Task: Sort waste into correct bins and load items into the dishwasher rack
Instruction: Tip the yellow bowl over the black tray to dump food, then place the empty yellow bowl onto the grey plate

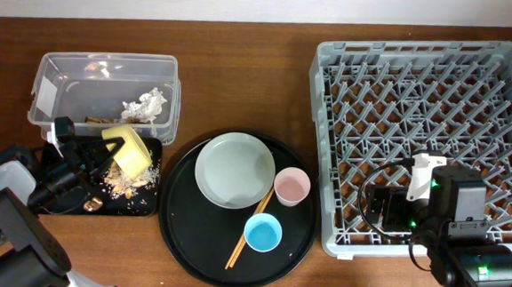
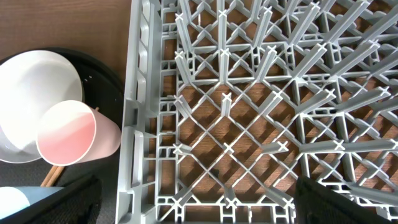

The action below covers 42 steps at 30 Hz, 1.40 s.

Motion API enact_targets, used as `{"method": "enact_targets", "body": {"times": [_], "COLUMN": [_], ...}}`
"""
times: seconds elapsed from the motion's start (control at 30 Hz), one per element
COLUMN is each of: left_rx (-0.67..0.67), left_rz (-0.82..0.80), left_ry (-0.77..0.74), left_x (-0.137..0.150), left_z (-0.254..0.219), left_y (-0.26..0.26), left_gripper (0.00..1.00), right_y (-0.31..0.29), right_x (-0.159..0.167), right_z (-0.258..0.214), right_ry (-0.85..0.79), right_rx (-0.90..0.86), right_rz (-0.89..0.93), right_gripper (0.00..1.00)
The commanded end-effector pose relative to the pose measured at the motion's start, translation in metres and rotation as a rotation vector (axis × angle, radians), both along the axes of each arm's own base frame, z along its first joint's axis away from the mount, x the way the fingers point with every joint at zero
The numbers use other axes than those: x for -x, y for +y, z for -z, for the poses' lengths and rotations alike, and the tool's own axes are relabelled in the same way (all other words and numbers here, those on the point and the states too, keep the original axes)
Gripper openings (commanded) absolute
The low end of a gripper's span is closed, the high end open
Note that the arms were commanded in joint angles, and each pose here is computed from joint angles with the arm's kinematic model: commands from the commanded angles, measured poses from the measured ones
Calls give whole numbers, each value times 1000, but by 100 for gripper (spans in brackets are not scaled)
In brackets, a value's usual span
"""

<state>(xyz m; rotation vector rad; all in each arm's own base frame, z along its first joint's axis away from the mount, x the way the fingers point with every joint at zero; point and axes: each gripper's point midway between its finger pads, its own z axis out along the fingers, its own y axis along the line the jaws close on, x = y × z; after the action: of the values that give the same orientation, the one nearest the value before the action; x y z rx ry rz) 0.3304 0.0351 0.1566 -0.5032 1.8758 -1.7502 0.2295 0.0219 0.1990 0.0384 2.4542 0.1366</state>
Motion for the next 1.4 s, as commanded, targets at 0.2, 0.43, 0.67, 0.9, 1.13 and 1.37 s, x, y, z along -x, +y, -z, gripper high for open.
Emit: {"method": "enact_targets", "body": {"times": [0.2, 0.43, 0.67, 0.9, 1.13, 1.37], "left_rx": [82, -100, -54, -752, -1134, -1189], "left_rz": [-15, -11, 19, 251, 458, 643], "left_ry": [54, 33, -119, -114, -191, -207], "left_x": [-2, -10, -6, 16, 11, 16], "left_z": [-6, 17, -27, -27, 21, 86], "left_y": [5, 13, -4, -97, -183, -245], "left_gripper": [0, 0, 0, 0, 0, 5], "right_y": [0, 0, 0, 0, 0, 0], "right_x": [-1, -1, -1, -1, -1, -1], "right_z": [-7, -7, -7, -7, -7, -6], "right_ry": [-17, -17, -17, -17, -16, -12], "right_rx": [-10, -10, -10, -10, -10, -10], "right_rz": [4, 4, 4, 4, 4, 4], "right_gripper": [99, 99, 99, 99, 99, 99]}}
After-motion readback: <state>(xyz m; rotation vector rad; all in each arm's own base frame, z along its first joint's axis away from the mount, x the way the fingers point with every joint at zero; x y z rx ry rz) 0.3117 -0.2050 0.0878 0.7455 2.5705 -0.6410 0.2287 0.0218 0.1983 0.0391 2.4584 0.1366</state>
